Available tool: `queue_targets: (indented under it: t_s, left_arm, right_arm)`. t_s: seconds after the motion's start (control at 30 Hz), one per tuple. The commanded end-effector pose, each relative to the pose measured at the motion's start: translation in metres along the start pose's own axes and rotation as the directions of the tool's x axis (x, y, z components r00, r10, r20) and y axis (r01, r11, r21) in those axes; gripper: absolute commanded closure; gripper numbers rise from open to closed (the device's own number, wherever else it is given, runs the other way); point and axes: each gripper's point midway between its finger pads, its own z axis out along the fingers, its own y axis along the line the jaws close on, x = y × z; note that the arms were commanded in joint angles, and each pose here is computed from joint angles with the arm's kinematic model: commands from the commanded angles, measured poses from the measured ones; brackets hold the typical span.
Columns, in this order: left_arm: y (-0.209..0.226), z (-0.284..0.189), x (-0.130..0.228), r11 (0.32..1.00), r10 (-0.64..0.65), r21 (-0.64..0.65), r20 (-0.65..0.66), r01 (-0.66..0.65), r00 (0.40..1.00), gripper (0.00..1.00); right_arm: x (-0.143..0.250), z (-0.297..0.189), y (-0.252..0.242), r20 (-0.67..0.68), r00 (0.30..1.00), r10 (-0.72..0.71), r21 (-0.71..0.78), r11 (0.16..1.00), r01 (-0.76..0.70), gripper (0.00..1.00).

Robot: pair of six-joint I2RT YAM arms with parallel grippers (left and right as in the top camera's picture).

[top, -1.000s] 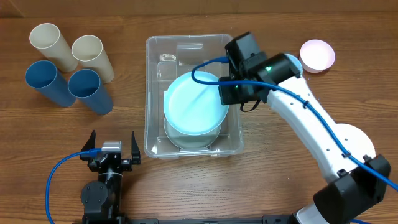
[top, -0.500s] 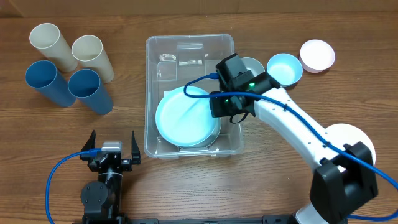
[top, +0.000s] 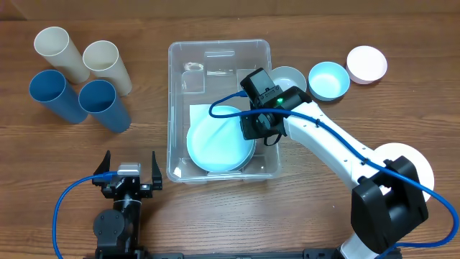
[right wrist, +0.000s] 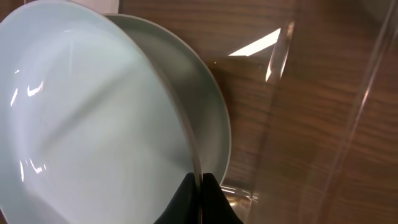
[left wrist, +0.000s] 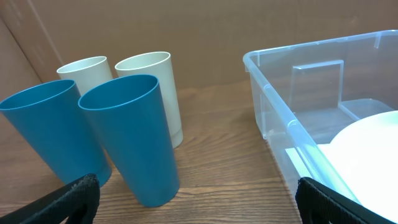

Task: Pack container
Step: 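Lift the light blue plate into the bin onto the grey plate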

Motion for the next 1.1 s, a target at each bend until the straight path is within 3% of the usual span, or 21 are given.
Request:
queue_targets:
  t_s: [0.0, 0.5, 0.53, 0.6, 0.67, 0.9, 1.07]
  left_arm:
    - [0.001, 0.000, -0.001, 1.000, 0.022, -0.003, 0.007, -0.022, 1.000, 0.00]
    - [0.001, 0.000, -0.001, 1.000, 0.022, -0.003, 0.007, -0.022, 1.000, 0.00]
    - [0.001, 0.000, -0.001, 1.000, 0.021, -0.003, 0.007, -0.021, 1.000, 0.00]
    - [0.001, 0.000, -0.001, 1.000, 0.022, -0.003, 0.007, -0.022, 1.000, 0.00]
    - [0.001, 0.000, -0.001, 1.000, 0.022, -0.003, 0.008, -0.022, 1.000, 0.00]
    - [0.001, 0.000, -0.001, 1.000, 0.022, -0.003, 0.007, -0.022, 1.000, 0.00]
    - [0.001, 0.000, -0.001, 1.000, 0.022, -0.003, 0.007, -0.022, 1.000, 0.00]
  right_arm:
    - [0.001, 0.001, -0.005, 0.010, 1.000, -0.003, 0.033, 0.999, 0.003, 0.96]
    - [0.000, 0.001, -0.002, 0.009, 1.000, -0.003, 0.015, 1.000, 0.003, 0.96]
    - [0.001, 0.001, -0.001, 0.007, 1.000, -0.004, 0.008, 1.000, 0.003, 0.95]
    - [0.001, 0.001, 0.001, 0.005, 1.000, -0.004, 0.001, 1.000, 0.004, 0.67]
    - [0.001, 0.001, 0.001, 0.004, 1.000, -0.003, 0.001, 1.000, 0.003, 0.61]
    - [-0.001, -0.003, 0.003, 0.004, 1.000, -0.011, -0.006, 1.000, 0.011, 0.64]
    - [-0.038, -0.070, 0.019, 0.080, 0.995, -0.062, -0.010, 0.998, 0.063, 0.60]
